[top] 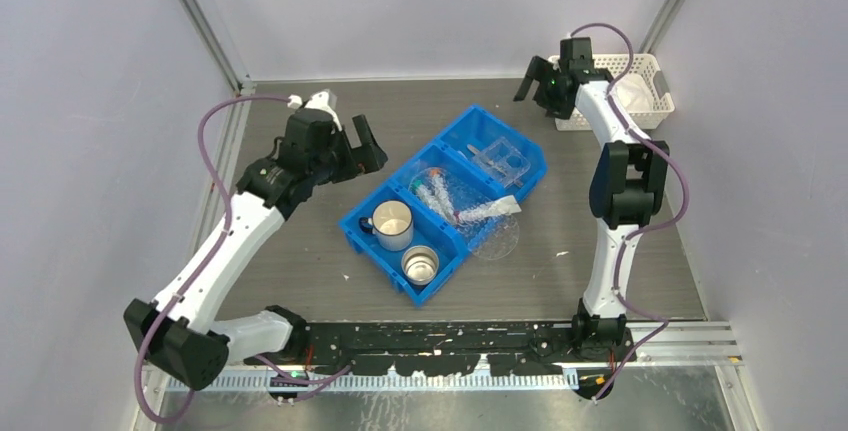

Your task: Prepare toiletry sets of a toothbrush and toothpaste on the tray

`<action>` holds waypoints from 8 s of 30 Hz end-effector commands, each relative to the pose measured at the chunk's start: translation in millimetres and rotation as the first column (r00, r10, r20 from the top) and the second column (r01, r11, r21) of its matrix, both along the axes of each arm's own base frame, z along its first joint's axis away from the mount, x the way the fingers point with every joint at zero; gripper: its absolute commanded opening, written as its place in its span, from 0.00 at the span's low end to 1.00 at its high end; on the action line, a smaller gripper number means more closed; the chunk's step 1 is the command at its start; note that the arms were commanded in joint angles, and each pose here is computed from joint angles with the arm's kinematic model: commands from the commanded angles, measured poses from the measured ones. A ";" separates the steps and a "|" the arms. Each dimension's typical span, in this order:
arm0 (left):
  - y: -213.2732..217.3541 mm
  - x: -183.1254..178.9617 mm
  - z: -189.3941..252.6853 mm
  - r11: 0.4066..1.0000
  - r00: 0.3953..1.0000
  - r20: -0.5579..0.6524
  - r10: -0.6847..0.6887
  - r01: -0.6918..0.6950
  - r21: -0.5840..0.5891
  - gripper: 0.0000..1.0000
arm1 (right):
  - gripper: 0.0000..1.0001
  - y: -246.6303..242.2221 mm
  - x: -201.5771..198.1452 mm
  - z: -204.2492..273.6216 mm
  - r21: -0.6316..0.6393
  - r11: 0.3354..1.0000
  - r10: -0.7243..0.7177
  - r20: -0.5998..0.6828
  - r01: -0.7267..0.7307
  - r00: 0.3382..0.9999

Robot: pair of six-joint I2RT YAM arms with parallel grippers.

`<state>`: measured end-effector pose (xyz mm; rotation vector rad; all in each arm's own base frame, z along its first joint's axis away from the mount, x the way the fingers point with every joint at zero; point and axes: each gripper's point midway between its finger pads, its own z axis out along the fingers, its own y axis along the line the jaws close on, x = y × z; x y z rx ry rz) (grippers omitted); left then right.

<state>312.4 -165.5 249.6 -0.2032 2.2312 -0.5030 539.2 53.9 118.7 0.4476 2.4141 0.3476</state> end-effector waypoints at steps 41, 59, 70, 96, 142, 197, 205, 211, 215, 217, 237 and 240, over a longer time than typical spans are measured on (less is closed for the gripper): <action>-20.0 -58.7 -69.0 0.985 0.978 -0.189 -0.090 0.059 -0.165 1.00 | 1.00 149.9 8.8 6.9 -0.124 0.885 0.461 0.086 -0.449 0.883; 3.4 -84.8 -113.7 0.999 0.941 -0.339 -0.011 -0.005 -0.045 1.00 | 0.99 141.0 0.7 -8.4 -0.156 0.871 0.474 0.021 -0.465 0.880; 7.3 -69.9 -128.7 0.999 0.935 -0.355 0.014 -0.001 0.038 1.00 | 1.00 122.5 -20.9 -27.9 -0.213 0.850 0.478 -0.068 -0.481 0.876; -8.4 39.7 -116.8 0.993 0.954 -0.295 -0.051 0.080 0.088 1.00 | 1.00 65.3 -77.6 -33.6 -0.309 0.883 0.308 -0.184 -0.352 0.934; 11.2 63.3 -33.4 0.977 0.982 -0.163 -0.092 0.121 0.176 1.00 | 1.00 98.0 -145.6 49.0 -0.300 0.914 0.271 -0.053 -0.274 0.961; 5.1 175.7 -132.9 0.929 0.975 -0.224 0.000 0.083 0.359 1.00 | 1.00 105.3 -25.6 -6.8 -0.258 0.937 0.225 -0.068 -0.235 0.972; 9.2 197.5 -140.9 0.931 0.974 -0.229 0.003 0.080 0.355 1.00 | 1.00 98.7 -17.8 -15.8 -0.237 0.944 0.215 -0.081 -0.228 0.973; 6.9 209.3 -134.0 0.932 0.978 -0.208 -0.004 0.079 0.355 1.00 | 1.00 97.9 -21.9 -15.5 -0.234 0.945 0.216 -0.081 -0.229 0.973; 7.5 211.4 -128.3 0.929 0.979 -0.203 -0.007 0.081 0.361 1.00 | 1.00 96.9 -21.7 -18.0 -0.235 0.945 0.215 -0.082 -0.228 0.973; 7.9 212.5 -127.0 0.929 0.980 -0.198 -0.008 0.081 0.360 1.00 | 1.00 96.0 -18.6 -18.3 -0.234 0.946 0.213 -0.079 -0.225 0.974; 17.6 214.7 -73.7 0.936 0.995 -0.104 -0.010 0.045 0.350 1.00 | 1.00 88.7 -0.3 48.6 -0.216 0.960 0.195 0.060 -0.178 0.979; 18.0 211.8 -41.9 0.941 0.999 -0.035 -0.023 0.034 0.338 1.00 | 1.00 81.1 -9.1 83.0 -0.230 0.962 0.178 0.121 -0.147 0.977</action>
